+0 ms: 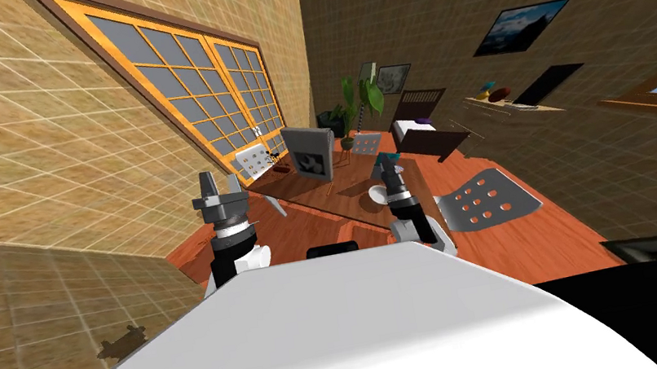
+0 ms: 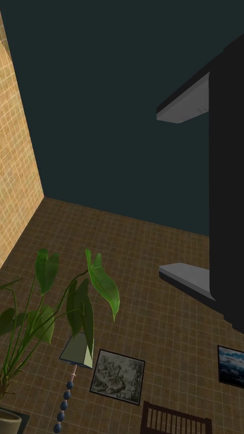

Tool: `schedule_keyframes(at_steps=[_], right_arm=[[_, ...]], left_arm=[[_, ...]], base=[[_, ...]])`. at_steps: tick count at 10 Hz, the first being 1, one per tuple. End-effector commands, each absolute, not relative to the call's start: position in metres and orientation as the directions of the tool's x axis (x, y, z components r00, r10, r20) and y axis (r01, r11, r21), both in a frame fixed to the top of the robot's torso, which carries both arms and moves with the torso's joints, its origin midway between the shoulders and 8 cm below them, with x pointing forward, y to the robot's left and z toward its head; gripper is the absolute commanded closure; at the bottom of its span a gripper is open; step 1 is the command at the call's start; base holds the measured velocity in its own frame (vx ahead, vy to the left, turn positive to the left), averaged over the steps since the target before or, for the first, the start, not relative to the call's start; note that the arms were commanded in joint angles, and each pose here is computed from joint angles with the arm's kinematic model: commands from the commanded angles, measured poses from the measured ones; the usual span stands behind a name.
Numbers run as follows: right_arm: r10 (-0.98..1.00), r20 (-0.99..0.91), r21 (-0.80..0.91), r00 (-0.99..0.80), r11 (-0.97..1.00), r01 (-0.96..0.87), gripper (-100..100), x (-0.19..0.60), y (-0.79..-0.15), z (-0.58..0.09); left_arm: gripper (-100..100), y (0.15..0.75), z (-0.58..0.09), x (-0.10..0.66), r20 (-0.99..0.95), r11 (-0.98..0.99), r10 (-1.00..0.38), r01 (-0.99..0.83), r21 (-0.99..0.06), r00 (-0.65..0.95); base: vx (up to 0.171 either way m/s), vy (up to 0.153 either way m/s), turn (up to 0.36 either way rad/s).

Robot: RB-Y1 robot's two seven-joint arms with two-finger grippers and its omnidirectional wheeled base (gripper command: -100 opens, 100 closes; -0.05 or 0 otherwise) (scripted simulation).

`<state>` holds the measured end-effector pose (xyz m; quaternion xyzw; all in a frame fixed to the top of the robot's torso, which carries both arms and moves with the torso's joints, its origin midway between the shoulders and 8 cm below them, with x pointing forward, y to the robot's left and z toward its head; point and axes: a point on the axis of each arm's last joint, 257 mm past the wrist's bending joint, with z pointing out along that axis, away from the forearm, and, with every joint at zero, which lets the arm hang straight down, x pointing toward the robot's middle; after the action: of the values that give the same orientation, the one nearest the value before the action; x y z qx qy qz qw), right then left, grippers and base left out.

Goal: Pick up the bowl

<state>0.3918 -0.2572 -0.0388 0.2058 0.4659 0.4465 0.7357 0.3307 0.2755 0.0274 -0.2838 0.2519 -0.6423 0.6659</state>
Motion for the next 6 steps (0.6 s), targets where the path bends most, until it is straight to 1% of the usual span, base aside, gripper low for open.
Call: schedule_keyframes(at_steps=[1,2,3,6], right_arm=[[0.825,-0.543,0.700,0.157,0.548,-0.459,-100,0.396,-0.253,-0.043],[0.789,-0.599,0.672,0.140,0.590,-0.449,-100,0.402,-0.247,-0.052],[0.756,-0.643,0.648,0.124,0.623,-0.438,-100,0.407,-0.242,-0.062],[0.692,-0.715,0.596,0.099,0.677,-0.432,-100,0.412,-0.236,-0.073]], left_arm=[[0,0.276,0.027,0.331,0.029,0.014,-0.998,0.712,-0.702,0.048],[0,0.276,0.027,0.331,0.029,0.014,-0.998,0.712,-0.702,0.048],[0,0.276,0.027,0.331,0.029,0.014,-0.998,0.712,-0.702,0.048],[0,0.276,0.027,0.331,0.029,0.014,-0.998,0.712,-0.702,0.048]], base=[[-0.010,0.005,0.084],[-0.010,0.010,0.160],[-0.016,0.009,0.263],[-0.010,0.002,0.109]])
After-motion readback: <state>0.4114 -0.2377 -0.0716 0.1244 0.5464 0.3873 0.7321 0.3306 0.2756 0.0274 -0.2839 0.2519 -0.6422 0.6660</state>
